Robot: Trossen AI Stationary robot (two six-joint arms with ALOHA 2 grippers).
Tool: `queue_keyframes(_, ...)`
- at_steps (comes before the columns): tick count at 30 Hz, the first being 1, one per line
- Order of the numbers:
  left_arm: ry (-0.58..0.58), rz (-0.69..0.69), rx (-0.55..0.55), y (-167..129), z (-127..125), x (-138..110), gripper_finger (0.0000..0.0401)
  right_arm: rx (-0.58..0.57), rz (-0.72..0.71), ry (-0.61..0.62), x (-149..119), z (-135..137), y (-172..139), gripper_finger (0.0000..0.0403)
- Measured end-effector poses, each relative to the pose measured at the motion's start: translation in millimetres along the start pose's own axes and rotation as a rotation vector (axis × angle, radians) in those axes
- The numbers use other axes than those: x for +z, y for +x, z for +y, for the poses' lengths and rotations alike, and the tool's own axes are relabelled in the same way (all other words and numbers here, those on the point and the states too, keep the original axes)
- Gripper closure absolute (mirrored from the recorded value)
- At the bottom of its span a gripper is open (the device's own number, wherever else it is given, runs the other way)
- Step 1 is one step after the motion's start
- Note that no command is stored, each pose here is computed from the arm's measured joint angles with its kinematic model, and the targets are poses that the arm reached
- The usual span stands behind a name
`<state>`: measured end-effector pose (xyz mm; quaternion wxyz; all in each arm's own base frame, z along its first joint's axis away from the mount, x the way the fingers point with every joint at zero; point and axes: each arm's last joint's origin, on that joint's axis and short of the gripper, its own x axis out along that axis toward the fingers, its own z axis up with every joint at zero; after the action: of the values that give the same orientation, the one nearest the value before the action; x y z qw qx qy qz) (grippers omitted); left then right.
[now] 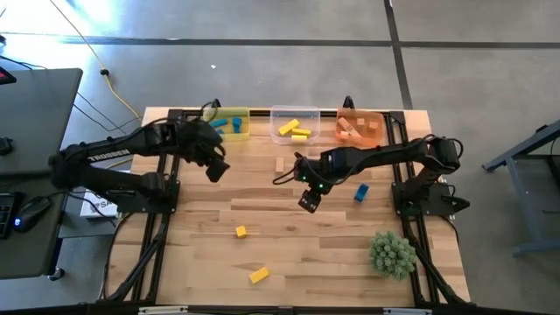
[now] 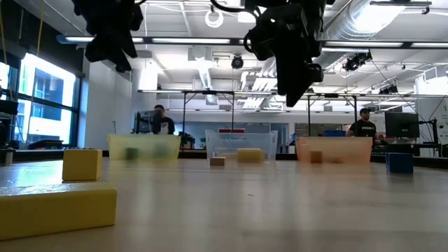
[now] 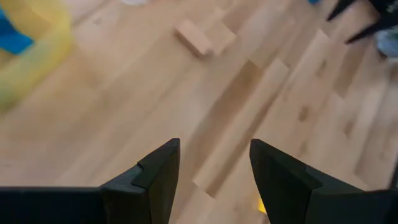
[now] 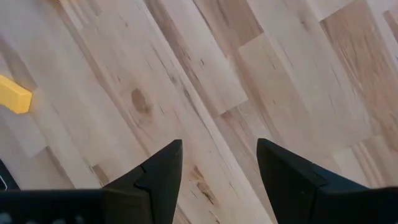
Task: Sort & place blocks by color
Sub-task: Put the yellow block into the transparent bin
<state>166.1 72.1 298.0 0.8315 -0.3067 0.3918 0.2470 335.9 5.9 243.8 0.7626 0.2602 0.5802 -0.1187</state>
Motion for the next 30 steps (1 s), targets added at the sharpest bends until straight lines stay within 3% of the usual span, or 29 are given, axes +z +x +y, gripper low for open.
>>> queue_keyframes(7,0.027,0.050,-0.069,0.6,-28.6,-17.1,0.0217,-0.001,-0.002,-0.021,-0.3,0.6,0.1,0.0208)
queue_keyframes(16,0.046,0.053,-0.036,4.9,-62.1,-42.0,0.0217,-0.012,-0.008,-0.060,-0.1,0.3,0.1,0.0208)
queue_keyframes(30,0.298,0.115,0.070,49.5,-115.5,-88.5,0.0217,-0.036,-0.033,-0.063,1.2,-0.1,0.0,0.0208)
